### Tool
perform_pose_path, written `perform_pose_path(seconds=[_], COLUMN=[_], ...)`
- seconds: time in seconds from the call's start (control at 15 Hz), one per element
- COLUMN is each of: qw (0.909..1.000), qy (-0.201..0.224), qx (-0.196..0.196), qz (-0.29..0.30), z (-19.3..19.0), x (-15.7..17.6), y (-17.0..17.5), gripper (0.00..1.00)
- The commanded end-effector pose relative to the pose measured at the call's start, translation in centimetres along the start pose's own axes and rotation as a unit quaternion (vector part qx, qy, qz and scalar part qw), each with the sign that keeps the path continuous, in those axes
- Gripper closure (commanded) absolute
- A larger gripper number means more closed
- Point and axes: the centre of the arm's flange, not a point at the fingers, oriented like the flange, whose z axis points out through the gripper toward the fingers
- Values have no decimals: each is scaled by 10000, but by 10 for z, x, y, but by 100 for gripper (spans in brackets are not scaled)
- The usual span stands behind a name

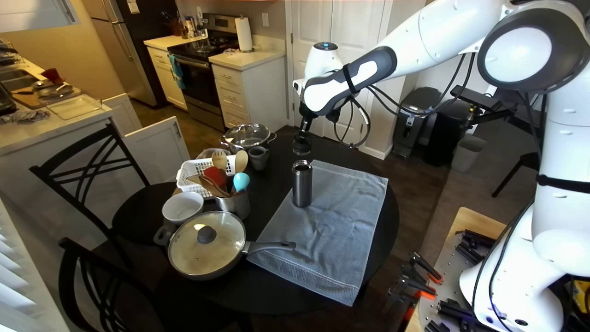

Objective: Pick the lid up and place it on top of the bottle

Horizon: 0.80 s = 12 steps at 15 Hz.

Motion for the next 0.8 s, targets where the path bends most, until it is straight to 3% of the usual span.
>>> perform_pose_path(seconds=[0.0, 0.47, 0.73], qw=[9999, 9991, 9989], qy=[-166, -359, -443], qx=[28, 169, -17], qz=[8, -130, -146], z=[11, 34, 37], x=[0, -5, -7], y=[-12, -33, -31], gripper=[94, 94, 94])
